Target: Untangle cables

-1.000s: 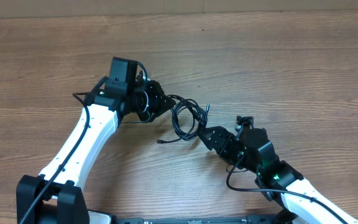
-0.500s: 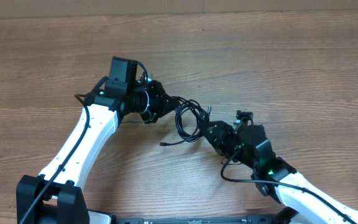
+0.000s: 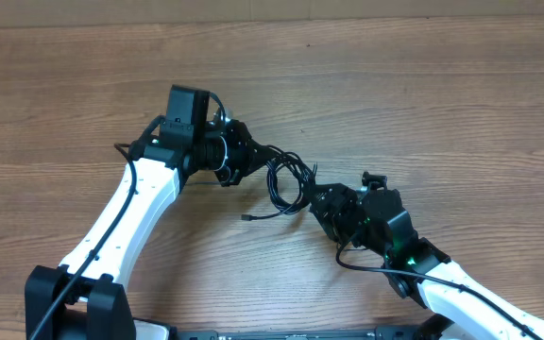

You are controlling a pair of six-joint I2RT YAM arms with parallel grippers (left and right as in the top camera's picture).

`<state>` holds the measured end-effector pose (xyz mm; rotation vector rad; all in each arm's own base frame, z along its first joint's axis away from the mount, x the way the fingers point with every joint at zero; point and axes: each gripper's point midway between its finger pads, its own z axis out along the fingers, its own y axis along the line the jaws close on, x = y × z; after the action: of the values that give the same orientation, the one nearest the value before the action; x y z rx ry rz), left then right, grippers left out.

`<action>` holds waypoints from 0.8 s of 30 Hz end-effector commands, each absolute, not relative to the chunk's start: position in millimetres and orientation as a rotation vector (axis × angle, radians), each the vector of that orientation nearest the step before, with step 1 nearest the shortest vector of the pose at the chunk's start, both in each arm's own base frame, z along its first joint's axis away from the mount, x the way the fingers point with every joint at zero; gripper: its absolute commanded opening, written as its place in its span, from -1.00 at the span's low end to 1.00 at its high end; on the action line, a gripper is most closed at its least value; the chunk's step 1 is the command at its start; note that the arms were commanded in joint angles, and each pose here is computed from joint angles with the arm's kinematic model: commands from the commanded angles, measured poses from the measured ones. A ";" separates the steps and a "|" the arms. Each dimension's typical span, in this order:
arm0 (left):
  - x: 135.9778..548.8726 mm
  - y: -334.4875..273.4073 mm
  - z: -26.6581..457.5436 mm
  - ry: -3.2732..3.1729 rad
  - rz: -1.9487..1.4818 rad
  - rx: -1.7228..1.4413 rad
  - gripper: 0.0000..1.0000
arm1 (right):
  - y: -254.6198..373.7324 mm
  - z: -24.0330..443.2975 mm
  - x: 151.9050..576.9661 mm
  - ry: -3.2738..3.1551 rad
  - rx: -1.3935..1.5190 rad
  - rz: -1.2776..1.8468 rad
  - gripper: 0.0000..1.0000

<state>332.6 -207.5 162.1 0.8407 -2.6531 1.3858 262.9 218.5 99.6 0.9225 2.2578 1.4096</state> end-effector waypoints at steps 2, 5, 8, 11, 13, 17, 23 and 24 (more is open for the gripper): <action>343.1 -203.8 174.3 -2.706 1.393 0.907 -0.91 | 218.7 108.2 271.2 2.234 0.853 1.390 0.46; 345.2 -201.3 172.3 -2.711 1.374 0.945 -0.91 | 214.7 109.4 274.3 2.223 0.848 1.381 0.49; 346.4 -199.0 170.1 -2.667 1.346 1.043 -0.92 | 217.0 110.5 271.9 2.234 0.837 1.401 0.50; 346.2 -197.8 168.8 -2.548 1.310 1.208 -0.92 | 219.6 100.4 260.6 2.300 0.962 1.442 0.51; 346.8 -197.1 168.2 -2.468 1.288 1.310 -0.92 | 221.2 95.4 253.8 2.333 1.056 1.469 0.57; 343.4 -196.1 165.5 -2.357 1.238 1.426 -0.92 | 223.9 95.1 249.6 2.347 1.118 1.505 0.62; 337.2 -195.6 162.3 -2.378 1.211 1.393 -0.91 | 220.9 96.1 255.0 2.297 1.220 1.510 0.31; 334.9 -195.5 161.0 -2.373 1.196 1.395 -0.92 | 221.7 98.0 255.8 2.288 1.229 1.524 0.18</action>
<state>336.2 -190.1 144.2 1.4112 -2.3876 1.1568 247.0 219.5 86.1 1.1673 2.3445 1.4765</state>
